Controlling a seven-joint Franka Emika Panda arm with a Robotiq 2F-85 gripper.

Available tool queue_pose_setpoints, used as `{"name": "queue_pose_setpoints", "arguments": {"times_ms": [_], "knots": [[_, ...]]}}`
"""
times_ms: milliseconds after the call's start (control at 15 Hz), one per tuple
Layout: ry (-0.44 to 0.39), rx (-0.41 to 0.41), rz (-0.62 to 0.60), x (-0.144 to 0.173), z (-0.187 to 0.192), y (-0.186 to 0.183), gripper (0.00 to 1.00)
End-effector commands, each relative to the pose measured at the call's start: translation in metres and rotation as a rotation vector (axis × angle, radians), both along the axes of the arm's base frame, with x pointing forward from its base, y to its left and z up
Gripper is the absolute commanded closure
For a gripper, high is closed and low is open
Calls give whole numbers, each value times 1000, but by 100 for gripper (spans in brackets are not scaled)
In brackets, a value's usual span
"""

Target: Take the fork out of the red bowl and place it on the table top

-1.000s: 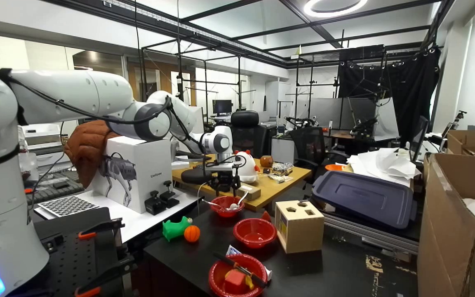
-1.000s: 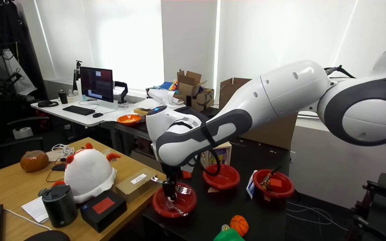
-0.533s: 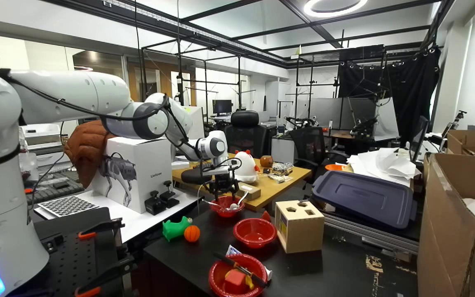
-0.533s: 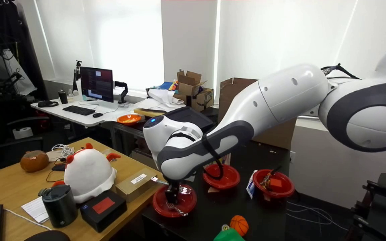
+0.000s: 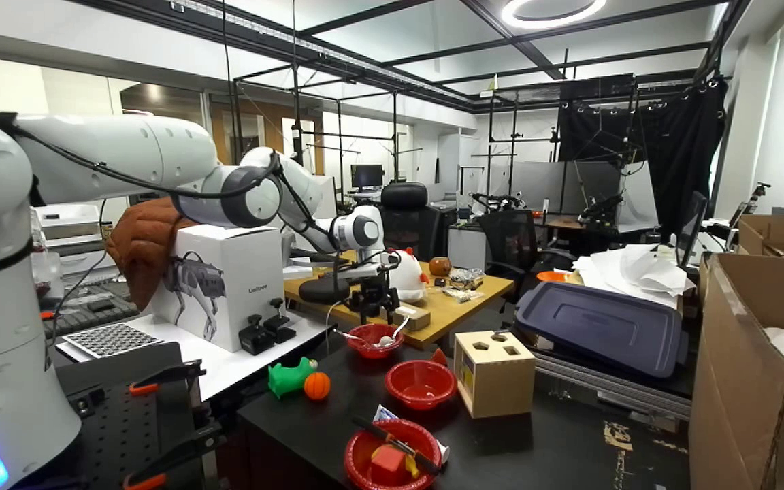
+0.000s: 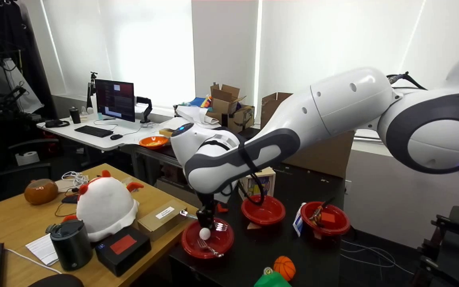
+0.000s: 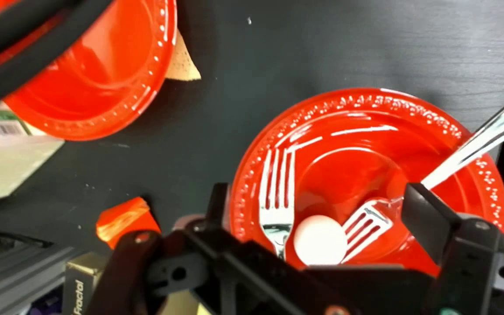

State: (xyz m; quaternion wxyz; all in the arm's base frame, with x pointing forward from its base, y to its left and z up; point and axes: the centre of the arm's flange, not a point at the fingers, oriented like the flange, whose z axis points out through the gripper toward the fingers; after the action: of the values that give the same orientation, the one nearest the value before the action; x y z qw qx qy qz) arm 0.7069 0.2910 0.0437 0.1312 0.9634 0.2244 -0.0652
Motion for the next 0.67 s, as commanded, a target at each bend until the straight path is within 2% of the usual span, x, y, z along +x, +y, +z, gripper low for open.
{"name": "queue_pose_setpoints", "arguments": {"times_ms": [0,267,600], "knots": [[94,16,-173,31,36,-15,0],[216,111,-241,21,62,-24,0],[288,211,-242,-3,65,5,0]]}}
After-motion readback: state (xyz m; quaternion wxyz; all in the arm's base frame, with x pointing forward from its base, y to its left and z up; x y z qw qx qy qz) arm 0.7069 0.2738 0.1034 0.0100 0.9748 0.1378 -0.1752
